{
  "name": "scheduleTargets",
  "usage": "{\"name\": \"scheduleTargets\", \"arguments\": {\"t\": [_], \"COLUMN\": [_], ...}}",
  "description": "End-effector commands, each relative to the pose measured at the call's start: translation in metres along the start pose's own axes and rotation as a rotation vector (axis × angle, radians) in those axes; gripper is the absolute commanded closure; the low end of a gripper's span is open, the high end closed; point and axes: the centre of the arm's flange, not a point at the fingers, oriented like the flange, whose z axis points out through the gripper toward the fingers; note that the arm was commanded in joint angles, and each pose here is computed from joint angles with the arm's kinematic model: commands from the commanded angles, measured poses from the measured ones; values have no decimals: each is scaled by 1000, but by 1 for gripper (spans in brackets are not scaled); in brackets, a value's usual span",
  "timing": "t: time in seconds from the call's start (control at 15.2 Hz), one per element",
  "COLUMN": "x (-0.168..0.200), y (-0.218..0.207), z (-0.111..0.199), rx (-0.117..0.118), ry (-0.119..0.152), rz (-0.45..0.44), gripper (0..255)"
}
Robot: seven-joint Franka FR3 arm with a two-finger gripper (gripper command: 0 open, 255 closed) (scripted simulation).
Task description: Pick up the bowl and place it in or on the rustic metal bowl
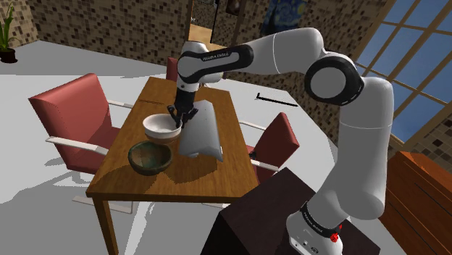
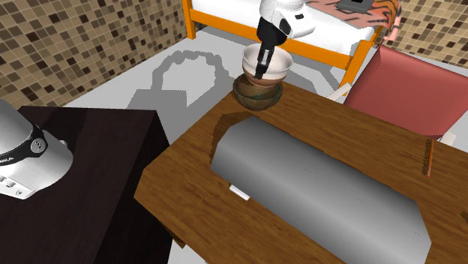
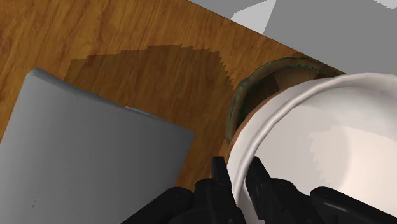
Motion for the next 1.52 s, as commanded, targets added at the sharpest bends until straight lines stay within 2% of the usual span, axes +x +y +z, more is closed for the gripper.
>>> {"name": "scheduleTargets", "arguments": {"t": [0.0, 0.13, 1.19, 1.45], "x": [-12, -20, -6, -6], "y": [-25, -50, -41, -41], "z": [4, 8, 91, 91], "rx": [0, 0, 0, 0], "ry": [0, 0, 0, 0], "rz": [1, 1, 1, 1], "gripper": [255, 255, 255, 255]}}
